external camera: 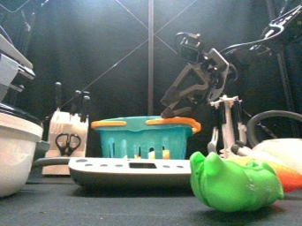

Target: Grab pot lid

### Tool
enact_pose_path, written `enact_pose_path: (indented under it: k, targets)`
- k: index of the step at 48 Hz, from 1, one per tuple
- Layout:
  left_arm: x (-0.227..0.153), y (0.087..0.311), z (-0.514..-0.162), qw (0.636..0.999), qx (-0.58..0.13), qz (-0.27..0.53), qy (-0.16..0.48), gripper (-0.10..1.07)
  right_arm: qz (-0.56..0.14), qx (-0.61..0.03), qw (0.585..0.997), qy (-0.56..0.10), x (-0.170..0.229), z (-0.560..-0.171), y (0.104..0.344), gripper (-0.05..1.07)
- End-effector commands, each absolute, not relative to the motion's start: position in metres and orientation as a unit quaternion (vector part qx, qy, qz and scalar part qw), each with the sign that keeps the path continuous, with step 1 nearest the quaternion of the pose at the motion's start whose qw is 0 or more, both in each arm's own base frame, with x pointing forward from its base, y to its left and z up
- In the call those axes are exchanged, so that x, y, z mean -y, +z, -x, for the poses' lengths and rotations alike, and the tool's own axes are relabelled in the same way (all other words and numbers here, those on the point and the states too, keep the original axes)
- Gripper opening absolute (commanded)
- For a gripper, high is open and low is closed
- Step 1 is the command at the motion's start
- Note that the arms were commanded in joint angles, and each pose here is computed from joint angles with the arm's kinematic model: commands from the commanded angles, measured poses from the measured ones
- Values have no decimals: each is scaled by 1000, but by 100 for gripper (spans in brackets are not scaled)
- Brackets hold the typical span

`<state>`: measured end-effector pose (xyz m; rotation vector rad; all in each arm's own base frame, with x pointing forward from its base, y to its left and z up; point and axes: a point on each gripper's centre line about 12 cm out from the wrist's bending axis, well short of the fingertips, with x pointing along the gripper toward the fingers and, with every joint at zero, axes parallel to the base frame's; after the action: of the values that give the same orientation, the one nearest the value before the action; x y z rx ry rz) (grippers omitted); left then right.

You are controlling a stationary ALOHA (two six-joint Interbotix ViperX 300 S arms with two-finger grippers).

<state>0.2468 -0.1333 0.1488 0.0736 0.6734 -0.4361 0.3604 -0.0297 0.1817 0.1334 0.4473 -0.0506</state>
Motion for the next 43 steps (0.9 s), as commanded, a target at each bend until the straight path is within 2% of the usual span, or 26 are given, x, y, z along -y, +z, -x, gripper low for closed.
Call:
enact_pose_path:
  k: [1, 9, 43]
  targets:
    - [135, 167, -252, 929, -299, -28, -215, 57, -65, -204, 977, -25, 31, -365, 193, 100]
    - [134, 179, -249, 935, -277, -24, -218, 57, -65, -204, 977, -25, 31, -365, 193, 100]
    - [130, 179, -249, 936, -277, -28, -214, 57, -63, -204, 977, -26, 32, -365, 193, 100]
